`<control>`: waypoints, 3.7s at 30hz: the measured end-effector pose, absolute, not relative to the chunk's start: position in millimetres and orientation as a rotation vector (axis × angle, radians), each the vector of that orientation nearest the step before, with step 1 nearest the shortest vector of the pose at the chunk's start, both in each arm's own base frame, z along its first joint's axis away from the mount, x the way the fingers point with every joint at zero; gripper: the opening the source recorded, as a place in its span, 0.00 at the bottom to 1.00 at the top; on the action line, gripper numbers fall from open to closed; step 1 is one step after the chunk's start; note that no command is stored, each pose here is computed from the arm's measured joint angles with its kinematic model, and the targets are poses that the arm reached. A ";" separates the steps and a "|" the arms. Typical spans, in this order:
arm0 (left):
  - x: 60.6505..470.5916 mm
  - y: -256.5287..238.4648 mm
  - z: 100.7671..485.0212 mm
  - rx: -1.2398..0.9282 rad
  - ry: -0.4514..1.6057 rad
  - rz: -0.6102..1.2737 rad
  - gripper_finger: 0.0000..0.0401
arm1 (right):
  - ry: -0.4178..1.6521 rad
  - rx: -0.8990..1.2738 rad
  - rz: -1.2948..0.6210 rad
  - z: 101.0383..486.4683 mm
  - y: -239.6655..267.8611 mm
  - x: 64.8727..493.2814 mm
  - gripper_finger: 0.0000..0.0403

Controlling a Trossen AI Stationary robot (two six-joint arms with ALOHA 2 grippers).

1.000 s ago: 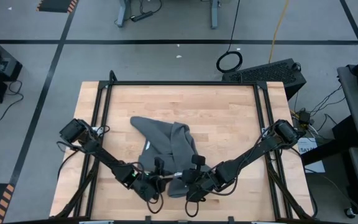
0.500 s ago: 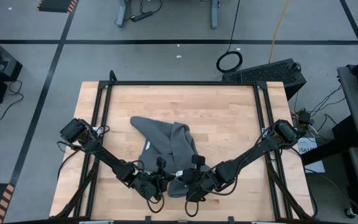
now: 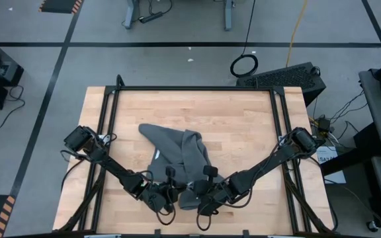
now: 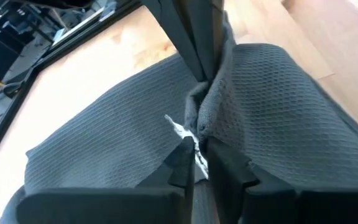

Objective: Roll towel into tight, uniform cylinder
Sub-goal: Roll the gray towel

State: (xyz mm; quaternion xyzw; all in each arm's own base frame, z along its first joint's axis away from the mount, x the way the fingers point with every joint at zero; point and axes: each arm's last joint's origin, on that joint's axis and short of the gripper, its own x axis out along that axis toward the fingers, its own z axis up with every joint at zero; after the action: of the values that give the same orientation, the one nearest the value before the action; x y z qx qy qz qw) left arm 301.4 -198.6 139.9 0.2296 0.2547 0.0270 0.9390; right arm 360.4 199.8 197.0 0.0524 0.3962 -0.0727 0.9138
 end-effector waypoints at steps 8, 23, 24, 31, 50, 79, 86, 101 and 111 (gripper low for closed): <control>301.1 -198.4 139.7 0.447 0.522 0.065 0.23 | 0.816 0.095 -0.151 195.9 199.7 360.7 0.00; 299.8 -200.5 140.6 0.457 0.509 0.082 0.23 | 0.811 0.088 -0.145 196.3 200.0 361.2 0.00; 299.7 -200.7 140.5 0.451 0.510 0.077 0.24 | 0.811 0.088 -0.145 196.3 200.0 361.2 0.00; 300.0 -201.1 140.9 0.418 0.504 0.078 0.35 | 0.806 0.088 -0.141 196.6 200.2 361.7 0.00; 302.1 -202.4 143.0 0.359 0.485 0.048 0.40 | 0.823 0.084 -0.144 195.4 199.8 360.4 0.00; 308.4 -204.3 133.2 0.386 0.446 0.066 0.35 | 0.797 0.116 -0.131 197.0 210.8 356.3 0.00; 308.5 -203.9 132.9 0.394 0.450 0.063 0.09 | 0.799 0.107 -0.127 196.9 210.9 356.2 0.00; 308.4 -204.4 132.5 0.394 0.455 0.040 0.02 | 0.767 -0.050 -0.153 198.6 220.3 346.4 0.37; 308.9 -204.6 133.4 0.405 0.446 0.042 0.02 | 0.731 0.015 -0.166 198.7 227.5 345.3 0.75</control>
State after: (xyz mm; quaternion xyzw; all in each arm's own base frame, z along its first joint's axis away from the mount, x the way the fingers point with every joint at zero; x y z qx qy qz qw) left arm 308.9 -204.6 133.4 0.1995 0.2195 0.0206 0.9548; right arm 345.3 227.5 198.7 0.0071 0.3572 -0.0808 0.9305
